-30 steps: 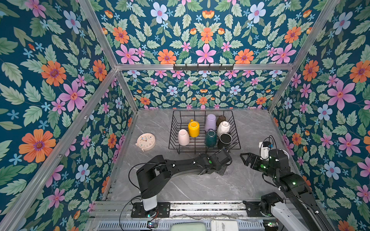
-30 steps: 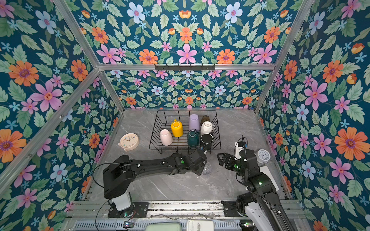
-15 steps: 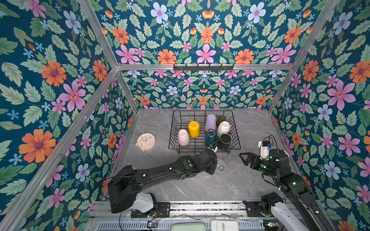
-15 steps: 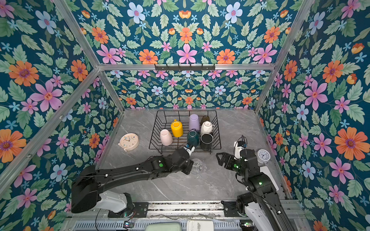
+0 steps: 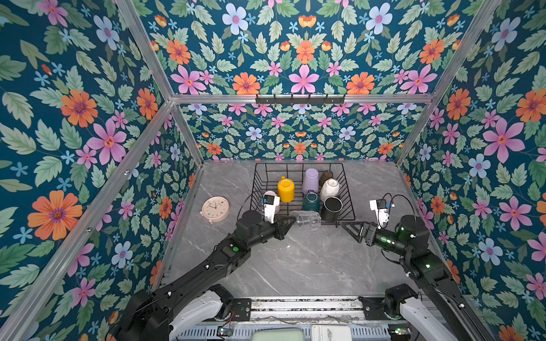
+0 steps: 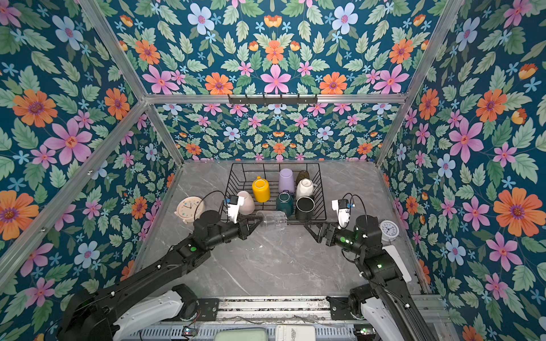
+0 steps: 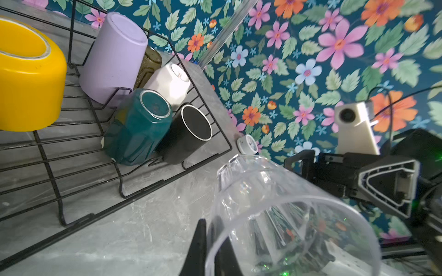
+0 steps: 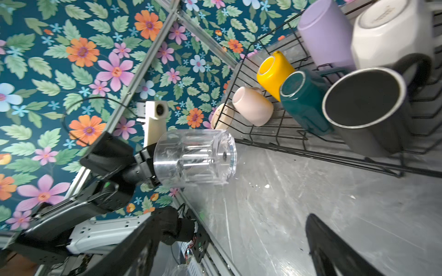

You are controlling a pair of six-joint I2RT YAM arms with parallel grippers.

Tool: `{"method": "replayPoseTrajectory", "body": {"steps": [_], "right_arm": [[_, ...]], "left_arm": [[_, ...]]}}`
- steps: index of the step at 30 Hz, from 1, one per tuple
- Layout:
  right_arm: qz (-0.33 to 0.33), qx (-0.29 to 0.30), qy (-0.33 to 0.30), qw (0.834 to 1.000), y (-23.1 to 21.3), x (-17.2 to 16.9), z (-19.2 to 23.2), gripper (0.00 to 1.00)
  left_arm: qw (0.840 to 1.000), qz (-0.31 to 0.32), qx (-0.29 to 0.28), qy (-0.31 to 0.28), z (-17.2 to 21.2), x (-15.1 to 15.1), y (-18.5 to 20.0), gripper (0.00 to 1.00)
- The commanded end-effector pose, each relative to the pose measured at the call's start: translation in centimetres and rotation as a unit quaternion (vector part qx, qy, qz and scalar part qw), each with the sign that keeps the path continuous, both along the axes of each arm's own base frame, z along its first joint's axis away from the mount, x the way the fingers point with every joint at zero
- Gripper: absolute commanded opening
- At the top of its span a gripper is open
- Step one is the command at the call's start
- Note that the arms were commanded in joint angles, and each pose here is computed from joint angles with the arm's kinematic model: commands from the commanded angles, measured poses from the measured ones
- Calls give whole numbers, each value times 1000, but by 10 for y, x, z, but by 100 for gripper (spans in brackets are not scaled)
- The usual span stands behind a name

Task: Load the cups into the dish rack
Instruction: 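Close the left gripper on the clear cup's rim and lift it toward the rack, then close the right gripper on the clear cup while the left gripper holds it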

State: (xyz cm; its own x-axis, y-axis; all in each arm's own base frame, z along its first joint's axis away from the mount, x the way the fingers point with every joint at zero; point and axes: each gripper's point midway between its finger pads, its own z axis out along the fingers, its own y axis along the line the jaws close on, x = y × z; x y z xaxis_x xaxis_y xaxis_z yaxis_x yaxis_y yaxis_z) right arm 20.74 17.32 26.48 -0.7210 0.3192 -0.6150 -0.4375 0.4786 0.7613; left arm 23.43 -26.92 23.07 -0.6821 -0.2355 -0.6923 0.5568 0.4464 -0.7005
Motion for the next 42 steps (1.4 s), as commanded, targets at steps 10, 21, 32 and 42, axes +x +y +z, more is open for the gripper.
{"method": "replayPoseTrajectory", "body": {"steps": [10, 21, 32, 42], "right_arm": [[85, 98, -51, 990, 25, 0, 41, 93], [147, 88, -73, 983, 58, -12, 51, 93], [193, 92, -82, 973, 81, -16, 60, 93], [213, 80, -61, 972, 102, -13, 48, 94]], "left_arm": [[975, -127, -181, -27, 65, -30, -6, 0], [973, -135, -184, -21, 64, -31, -7, 0], [973, -138, -182, -19, 63, -32, -7, 0], [973, -142, -183, -20, 65, -34, -7, 0]]}}
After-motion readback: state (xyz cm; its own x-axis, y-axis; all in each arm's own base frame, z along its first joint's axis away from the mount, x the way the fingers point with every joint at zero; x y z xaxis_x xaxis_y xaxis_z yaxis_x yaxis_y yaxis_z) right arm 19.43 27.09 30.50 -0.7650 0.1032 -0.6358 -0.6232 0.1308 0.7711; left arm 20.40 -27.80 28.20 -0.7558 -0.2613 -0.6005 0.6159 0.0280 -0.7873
